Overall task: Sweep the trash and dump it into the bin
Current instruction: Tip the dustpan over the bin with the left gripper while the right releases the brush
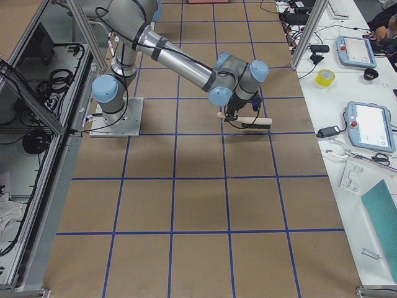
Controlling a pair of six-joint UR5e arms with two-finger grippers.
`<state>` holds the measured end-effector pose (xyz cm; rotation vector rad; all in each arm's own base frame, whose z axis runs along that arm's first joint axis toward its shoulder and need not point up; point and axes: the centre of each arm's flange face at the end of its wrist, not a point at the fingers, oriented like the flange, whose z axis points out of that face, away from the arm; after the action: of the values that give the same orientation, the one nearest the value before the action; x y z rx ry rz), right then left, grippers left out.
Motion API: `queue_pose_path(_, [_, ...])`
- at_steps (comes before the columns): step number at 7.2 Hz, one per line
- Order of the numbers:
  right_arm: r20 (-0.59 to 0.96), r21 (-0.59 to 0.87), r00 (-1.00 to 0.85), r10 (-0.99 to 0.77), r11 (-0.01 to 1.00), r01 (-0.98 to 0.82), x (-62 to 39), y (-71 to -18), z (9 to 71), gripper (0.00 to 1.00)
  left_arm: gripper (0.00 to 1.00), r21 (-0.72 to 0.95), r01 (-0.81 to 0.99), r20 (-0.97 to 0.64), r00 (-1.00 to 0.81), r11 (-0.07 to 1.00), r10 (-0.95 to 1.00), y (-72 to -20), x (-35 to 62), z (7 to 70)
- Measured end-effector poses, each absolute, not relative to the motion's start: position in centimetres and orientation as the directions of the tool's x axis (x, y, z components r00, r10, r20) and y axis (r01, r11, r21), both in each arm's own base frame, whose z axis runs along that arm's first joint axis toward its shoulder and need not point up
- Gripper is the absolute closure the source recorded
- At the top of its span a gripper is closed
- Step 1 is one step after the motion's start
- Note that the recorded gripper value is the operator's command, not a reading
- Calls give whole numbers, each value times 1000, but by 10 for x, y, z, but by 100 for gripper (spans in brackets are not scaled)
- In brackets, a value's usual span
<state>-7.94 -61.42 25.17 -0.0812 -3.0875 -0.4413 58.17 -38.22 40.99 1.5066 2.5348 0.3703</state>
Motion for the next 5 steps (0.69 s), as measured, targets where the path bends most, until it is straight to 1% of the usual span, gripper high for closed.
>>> queue_pose_path(2, [13, 293, -1000, 23, 956, 26, -79, -610, 245, 100, 100, 435, 813, 29, -442, 387, 896, -416, 552, 416])
queue_pose_path(5, [8, 298, -1000, -2, 954, 0, -79, -609, 242, 100, 100, 513, 809, 40, -357, 288, 933, -432, 533, 410])
